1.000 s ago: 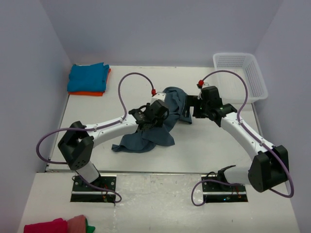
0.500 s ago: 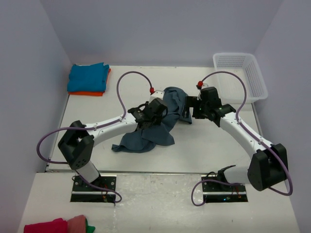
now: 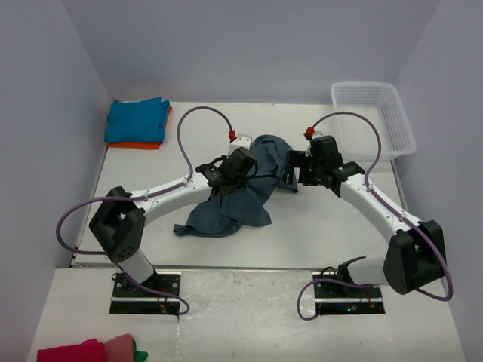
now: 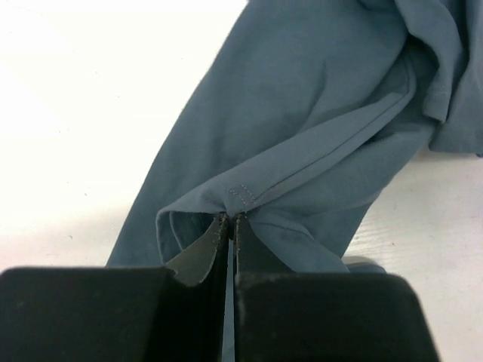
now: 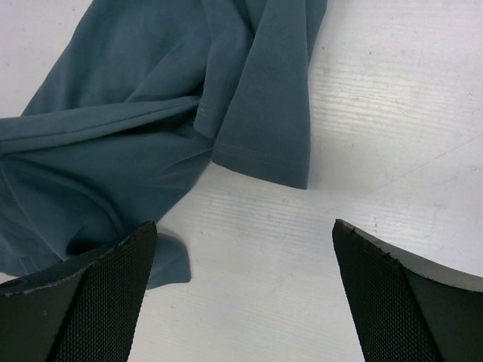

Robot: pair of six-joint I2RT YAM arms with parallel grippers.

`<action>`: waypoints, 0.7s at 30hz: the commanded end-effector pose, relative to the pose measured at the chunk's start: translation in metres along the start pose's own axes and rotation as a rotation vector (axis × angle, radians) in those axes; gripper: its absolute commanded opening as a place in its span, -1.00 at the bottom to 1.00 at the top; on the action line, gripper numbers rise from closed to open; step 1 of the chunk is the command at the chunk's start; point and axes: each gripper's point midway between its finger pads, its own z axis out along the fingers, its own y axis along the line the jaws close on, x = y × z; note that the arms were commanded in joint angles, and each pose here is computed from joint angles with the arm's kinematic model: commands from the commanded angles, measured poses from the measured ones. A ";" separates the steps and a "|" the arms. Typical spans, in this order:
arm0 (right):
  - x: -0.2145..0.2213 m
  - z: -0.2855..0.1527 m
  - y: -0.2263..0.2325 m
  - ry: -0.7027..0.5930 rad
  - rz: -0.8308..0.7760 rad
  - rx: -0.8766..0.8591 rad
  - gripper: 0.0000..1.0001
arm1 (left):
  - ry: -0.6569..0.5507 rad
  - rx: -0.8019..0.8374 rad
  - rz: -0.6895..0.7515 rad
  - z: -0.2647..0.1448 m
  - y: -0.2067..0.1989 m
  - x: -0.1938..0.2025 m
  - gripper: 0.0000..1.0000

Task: Fold and stack the t-shirts
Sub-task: Flatten out the tshirt

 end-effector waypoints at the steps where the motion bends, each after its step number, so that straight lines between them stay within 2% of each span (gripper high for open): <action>1: -0.003 0.003 -0.004 -0.013 -0.005 0.028 0.98 | -0.102 -0.023 -0.046 -0.003 0.006 -0.037 -1.00; 7: 0.003 0.015 -0.005 0.039 0.032 0.048 0.97 | -0.176 -0.055 -0.073 -0.027 0.023 -0.056 -1.00; 13: 0.005 0.044 -0.003 0.106 0.091 0.069 0.78 | -0.215 -0.033 -0.103 -0.052 0.032 -0.066 -1.00; 21: -0.006 0.064 0.002 0.139 0.073 0.091 0.41 | -0.205 0.002 -0.096 -0.050 0.027 -0.062 -1.00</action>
